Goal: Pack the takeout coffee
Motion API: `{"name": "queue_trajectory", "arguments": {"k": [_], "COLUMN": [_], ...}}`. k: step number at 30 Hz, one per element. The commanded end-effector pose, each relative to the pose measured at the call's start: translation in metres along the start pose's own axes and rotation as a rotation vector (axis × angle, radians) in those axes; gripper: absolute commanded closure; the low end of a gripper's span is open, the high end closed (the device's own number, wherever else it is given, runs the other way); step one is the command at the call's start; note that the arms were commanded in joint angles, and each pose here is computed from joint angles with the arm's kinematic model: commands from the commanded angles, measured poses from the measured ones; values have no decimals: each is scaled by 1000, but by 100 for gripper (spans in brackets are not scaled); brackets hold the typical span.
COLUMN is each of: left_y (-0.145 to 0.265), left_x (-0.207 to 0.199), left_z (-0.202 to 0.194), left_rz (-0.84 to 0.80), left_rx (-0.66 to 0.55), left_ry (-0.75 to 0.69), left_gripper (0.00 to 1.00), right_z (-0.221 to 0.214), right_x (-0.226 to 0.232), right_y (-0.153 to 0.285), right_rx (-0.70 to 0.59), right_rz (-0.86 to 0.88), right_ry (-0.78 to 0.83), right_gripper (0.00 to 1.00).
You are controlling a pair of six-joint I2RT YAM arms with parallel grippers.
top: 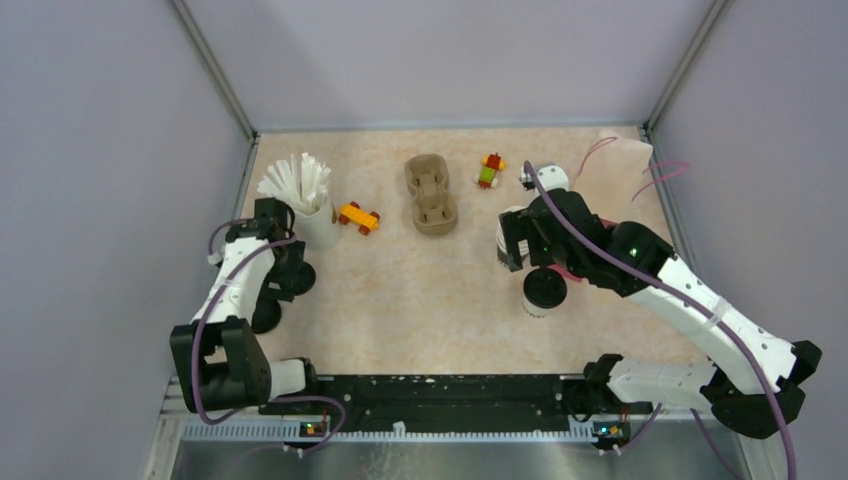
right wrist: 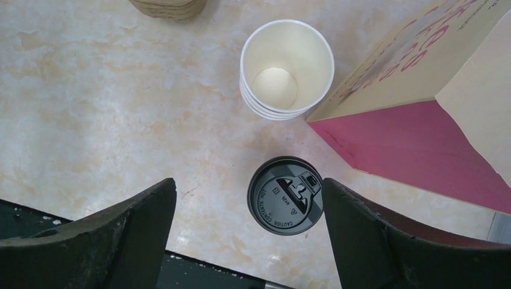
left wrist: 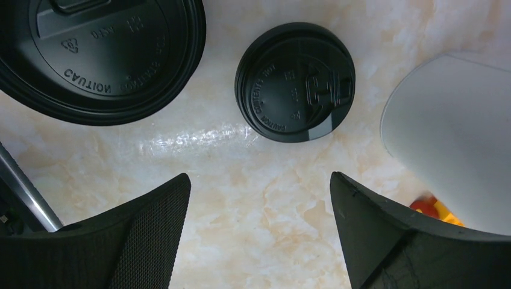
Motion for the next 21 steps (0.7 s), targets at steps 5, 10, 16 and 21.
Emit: {"name": "queue_trajectory", "arguments": {"k": [5, 10, 16, 21], "left_y": [-13, -22, -36, -43], "left_x": [-17, -26, -27, -30], "left_z": [20, 23, 26, 29], "left_rz": [-9, -20, 4, 8], "left_rx": [-40, -45, -51, -71], "left_ry": [60, 46, 52, 56], "left_gripper": [8, 3, 2, 2], "right_z": [10, 10, 10, 7], "right_x": [-1, -1, -1, -4], "right_y": [10, 10, 10, 12], "right_rx": [-62, -61, -56, -48], "right_rz": [12, 7, -1, -16], "right_ry": [7, 7, 1, -4], "right_gripper": [12, 12, 12, 12]}}
Point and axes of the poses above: each gripper's point midway between its finger pads, its own y axis back along the fingers, its own x axis along the line the jaws close on, z = x × y, the point moved 9 cm from there along y, back along the fingers, and after that the axes turned 13 degrees about -y, right-handed, at the moved point
